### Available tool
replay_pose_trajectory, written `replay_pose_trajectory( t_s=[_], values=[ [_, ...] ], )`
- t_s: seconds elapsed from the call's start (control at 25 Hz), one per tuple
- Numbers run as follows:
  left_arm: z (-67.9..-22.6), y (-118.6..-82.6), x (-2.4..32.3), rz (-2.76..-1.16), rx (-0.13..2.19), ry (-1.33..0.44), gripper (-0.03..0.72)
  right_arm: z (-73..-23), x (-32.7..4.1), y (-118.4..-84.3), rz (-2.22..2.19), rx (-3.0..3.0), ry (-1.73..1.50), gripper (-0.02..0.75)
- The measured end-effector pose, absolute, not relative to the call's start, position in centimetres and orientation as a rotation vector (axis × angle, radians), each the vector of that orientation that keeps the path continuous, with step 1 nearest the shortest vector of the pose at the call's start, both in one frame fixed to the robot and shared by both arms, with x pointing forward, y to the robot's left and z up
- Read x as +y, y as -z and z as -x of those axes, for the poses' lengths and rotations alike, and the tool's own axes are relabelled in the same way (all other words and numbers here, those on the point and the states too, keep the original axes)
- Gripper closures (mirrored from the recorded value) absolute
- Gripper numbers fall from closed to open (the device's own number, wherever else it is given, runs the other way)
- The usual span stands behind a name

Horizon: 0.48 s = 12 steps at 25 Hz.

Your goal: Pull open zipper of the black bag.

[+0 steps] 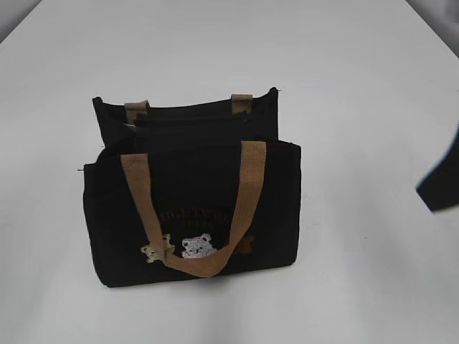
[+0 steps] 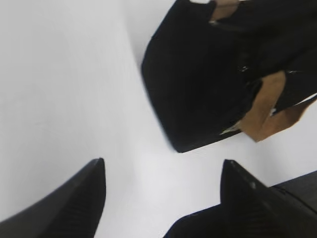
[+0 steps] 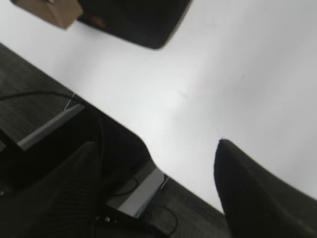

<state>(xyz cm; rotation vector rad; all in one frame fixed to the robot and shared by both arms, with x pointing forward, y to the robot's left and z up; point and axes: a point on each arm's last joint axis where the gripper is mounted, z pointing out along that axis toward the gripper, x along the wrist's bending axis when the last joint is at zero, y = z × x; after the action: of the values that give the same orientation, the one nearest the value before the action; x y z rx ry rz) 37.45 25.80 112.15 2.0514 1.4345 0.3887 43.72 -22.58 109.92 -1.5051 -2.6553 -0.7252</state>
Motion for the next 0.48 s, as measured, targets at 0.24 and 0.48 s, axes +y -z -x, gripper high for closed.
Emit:
replay_pose_trajectory(
  t_s=[0.24,0.48],
  values=[
    [-28.6,-109.8,27.8,-1.928,1.393,-0.550,0.156,-35.8,-24.3,-106.6,1.509,-2.664,0.719,0.182],
    [-22.9,-106.5,29.3,-1.851,1.311,-0.706,0.165,-29.4,-26.3,-104.2,1.623,-2.776,0.914,0.182]
  ],
)
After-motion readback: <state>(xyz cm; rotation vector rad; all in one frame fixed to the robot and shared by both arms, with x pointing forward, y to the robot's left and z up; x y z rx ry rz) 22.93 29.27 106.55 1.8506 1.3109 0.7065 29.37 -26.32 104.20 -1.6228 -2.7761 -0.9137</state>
